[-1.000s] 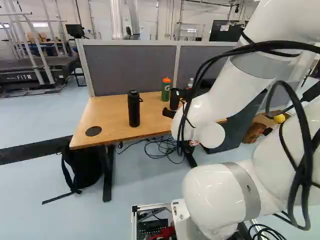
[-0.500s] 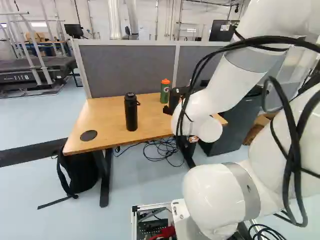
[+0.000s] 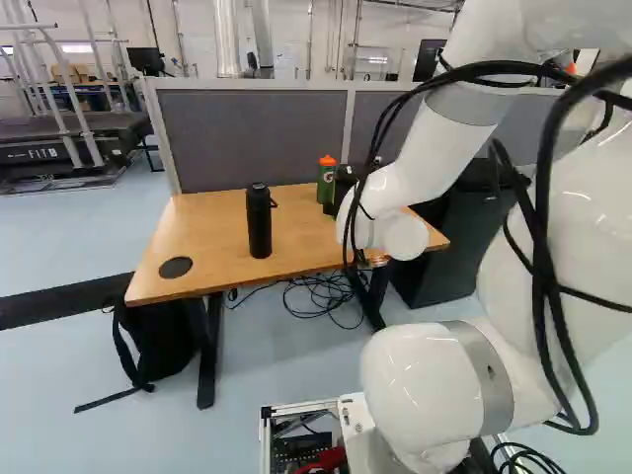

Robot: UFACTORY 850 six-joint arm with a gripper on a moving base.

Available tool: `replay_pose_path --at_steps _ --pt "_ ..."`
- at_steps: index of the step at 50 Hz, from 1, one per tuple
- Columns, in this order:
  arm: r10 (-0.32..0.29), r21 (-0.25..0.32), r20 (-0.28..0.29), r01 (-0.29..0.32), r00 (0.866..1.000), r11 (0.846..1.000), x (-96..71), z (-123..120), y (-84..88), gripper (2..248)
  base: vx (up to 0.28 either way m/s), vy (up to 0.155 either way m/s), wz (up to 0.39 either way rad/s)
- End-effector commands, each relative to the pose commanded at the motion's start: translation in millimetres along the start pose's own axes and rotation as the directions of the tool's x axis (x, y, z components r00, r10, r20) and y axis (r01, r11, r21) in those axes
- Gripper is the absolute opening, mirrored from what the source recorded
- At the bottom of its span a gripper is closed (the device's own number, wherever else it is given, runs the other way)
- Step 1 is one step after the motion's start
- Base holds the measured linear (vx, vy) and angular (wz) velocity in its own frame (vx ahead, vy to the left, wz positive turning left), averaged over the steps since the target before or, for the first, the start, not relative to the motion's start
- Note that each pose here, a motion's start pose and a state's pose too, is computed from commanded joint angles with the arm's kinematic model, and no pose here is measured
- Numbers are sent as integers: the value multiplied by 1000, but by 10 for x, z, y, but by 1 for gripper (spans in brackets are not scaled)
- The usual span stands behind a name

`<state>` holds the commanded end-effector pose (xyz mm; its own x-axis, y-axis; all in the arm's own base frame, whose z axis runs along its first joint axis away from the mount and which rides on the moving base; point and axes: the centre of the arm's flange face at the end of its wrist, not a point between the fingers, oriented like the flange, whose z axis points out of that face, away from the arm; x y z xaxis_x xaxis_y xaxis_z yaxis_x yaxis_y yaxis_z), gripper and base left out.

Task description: Pick up the green bottle from the table

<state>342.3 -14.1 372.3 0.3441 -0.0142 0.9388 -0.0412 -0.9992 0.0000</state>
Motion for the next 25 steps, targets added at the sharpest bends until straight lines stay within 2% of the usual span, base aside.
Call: replay_pose_path --at_steps 25 --pt "0 0 -2 0 1000 1000 187 486 0 247 0 0 0"
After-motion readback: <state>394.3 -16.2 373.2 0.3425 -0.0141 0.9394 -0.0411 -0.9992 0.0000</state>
